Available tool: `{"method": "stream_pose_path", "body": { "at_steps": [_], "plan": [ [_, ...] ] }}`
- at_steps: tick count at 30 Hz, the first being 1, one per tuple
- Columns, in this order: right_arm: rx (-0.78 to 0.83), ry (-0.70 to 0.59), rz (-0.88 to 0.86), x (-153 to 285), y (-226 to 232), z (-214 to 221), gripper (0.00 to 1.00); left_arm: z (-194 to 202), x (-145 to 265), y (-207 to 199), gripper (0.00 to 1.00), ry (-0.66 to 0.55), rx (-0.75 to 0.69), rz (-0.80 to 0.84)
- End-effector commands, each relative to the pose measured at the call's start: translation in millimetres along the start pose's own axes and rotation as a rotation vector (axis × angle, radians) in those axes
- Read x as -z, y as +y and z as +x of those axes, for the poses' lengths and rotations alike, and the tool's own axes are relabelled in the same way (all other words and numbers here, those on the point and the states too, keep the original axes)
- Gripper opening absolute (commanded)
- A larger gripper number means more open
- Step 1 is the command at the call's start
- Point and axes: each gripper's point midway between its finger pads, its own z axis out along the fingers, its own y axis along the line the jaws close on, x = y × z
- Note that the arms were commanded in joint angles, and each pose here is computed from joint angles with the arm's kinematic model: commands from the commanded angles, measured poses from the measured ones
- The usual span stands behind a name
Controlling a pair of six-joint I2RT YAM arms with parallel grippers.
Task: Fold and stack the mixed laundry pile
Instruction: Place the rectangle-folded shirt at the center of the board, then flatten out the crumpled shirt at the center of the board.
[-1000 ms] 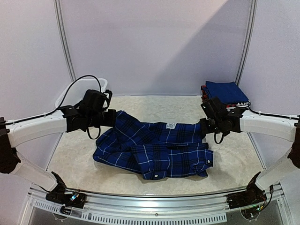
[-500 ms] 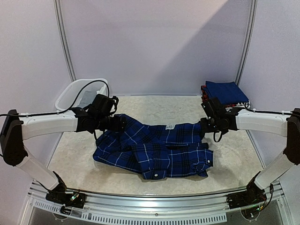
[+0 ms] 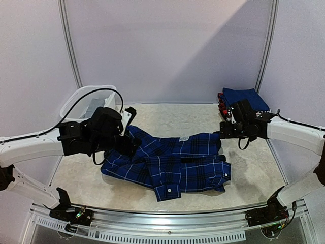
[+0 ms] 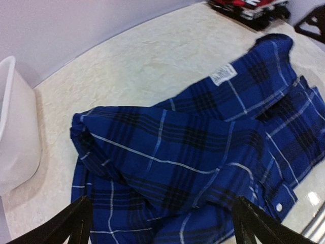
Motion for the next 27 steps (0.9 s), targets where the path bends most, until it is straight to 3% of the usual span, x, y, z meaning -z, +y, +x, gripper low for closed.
{"method": "stream_pose_path", "body": {
  "at_steps": [1,6,13,17,21,27],
  "plan": [
    [0.002,-0.011,-0.184,25,24,3,0.88,31,24,-40,0.97,0.034,-0.12,0.126],
    [0.044,-0.036,-0.276,46,48,10,0.89,53,34,-79,0.93,0.042,-0.186,0.273],
    [-0.025,-0.065,-0.298,58,45,21,0.9,71,25,-139,0.92,-0.031,-0.416,0.347],
    [-0.054,-0.069,-0.326,66,42,27,0.89,81,8,-162,0.93,0.036,-0.485,0.362],
    [-0.057,-0.059,-0.323,66,37,34,0.9,77,-5,-148,0.92,0.099,-0.429,0.215],
    [-0.058,-0.064,-0.32,67,36,35,0.89,98,-13,-137,0.84,0.199,-0.172,0.238]
  ]
}}
